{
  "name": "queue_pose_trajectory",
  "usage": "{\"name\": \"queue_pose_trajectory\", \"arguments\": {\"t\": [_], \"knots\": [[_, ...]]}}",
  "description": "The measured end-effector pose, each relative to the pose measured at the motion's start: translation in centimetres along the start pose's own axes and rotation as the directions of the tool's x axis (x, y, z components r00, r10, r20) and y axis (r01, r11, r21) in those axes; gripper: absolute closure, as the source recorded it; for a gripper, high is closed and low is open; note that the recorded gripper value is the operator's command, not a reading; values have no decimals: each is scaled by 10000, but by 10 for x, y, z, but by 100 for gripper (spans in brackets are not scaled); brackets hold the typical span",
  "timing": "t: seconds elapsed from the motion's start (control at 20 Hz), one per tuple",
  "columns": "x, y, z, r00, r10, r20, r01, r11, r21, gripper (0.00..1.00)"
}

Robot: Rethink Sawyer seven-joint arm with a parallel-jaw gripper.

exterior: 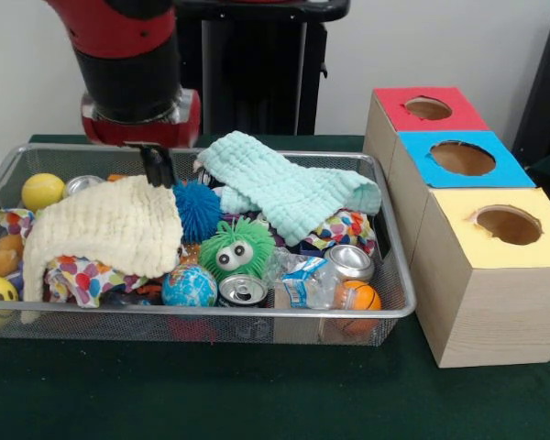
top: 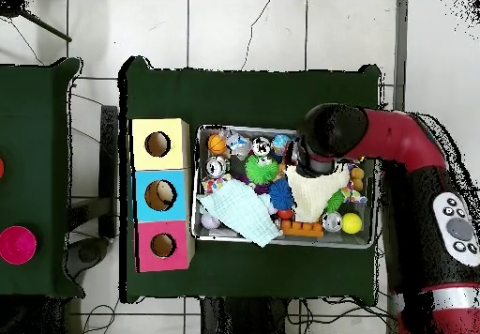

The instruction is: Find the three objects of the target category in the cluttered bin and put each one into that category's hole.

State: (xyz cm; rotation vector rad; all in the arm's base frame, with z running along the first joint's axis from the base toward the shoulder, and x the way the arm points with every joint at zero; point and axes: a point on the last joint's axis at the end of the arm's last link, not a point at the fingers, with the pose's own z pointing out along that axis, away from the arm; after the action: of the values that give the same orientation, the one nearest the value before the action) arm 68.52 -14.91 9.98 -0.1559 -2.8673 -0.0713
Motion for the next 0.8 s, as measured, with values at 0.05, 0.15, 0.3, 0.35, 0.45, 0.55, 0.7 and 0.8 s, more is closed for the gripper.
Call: {"name": "queue_pose_trajectory", "arguments": {"t": [0.05, 0.15, 0.3, 0.35, 0.45, 0.55, 0.7, 0.8], "knots": [[3, -7, -2, 10000, 91, 8, -91, 10000, 0, 100], [7, -21, -5, 9997, 255, 18, -255, 9997, -2, 100], [13, -48, -2, 9985, 540, -6, -540, 9985, 26, 100], [15, -53, 0, 9984, 562, -34, -562, 9984, 42, 100], [17, -61, 6, 9982, 588, -92, -587, 9982, 73, 100], [21, -74, 22, 9985, 480, -273, -476, 9988, 130, 100], [24, -80, 41, 9985, 221, -497, -215, 9997, 131, 100], [26, -78, 60, 9974, -92, -719, 96, 9999, 46, 100]]}}
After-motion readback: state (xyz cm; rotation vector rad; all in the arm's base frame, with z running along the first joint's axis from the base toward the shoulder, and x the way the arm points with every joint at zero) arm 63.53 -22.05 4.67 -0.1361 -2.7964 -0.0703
